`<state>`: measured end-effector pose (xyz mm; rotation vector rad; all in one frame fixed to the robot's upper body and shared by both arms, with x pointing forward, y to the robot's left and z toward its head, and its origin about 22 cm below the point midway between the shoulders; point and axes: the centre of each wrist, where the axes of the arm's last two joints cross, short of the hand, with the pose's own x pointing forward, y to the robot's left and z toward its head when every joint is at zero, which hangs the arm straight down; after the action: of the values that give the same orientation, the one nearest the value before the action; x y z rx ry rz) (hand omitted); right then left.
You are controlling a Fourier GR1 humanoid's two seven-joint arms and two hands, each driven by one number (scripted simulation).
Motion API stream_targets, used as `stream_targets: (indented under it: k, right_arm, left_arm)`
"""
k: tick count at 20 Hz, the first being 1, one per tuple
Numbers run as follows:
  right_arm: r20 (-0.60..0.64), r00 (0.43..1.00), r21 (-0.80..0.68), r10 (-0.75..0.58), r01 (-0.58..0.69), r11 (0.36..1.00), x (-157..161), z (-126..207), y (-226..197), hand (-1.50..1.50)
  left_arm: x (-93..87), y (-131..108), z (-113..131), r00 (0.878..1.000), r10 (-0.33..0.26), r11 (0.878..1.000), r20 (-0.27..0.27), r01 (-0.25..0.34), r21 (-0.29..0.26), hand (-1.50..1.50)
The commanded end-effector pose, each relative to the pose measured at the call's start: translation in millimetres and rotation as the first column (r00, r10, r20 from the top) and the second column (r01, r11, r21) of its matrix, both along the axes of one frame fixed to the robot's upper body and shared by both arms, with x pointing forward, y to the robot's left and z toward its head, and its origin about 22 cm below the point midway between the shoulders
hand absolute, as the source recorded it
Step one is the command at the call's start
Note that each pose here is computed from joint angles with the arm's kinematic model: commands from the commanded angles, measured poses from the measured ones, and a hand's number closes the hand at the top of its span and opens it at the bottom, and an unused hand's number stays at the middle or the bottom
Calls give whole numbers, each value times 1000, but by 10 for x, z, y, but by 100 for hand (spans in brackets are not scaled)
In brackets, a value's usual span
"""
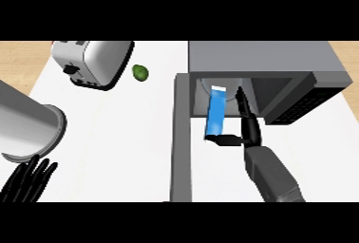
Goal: Pick up the milk, place it into the microwave and close the microwave
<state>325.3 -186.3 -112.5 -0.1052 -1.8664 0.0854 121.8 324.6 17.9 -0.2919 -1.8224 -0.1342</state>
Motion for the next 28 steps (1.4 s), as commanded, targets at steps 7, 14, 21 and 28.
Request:
stream_targets:
  k: [7, 14, 21, 28]
  right_arm:
    - [25, 998, 82, 55, -57, 995, -642, -176, -137, -150]
    - [84, 996, 188, 15, -31, 982, -1089, 103, -420, 150]
    - [90, 995, 204, -53, 33, 978, -1439, 525, -1082, -150]
    - [107, 991, 162, -85, 67, 984, -1672, 830, -1366, -150]
  left_arm:
    - [155, -395, 69, 985, -171, 982, -23, 172, 83, 150]
    - [499, -828, 82, 978, -209, 965, -8, 207, 160, 150]
    - [985, -1204, 92, 964, -267, 930, -14, 262, 257, 150]
    - [1324, -1771, 92, 926, -377, 875, -27, 365, 318, 150]
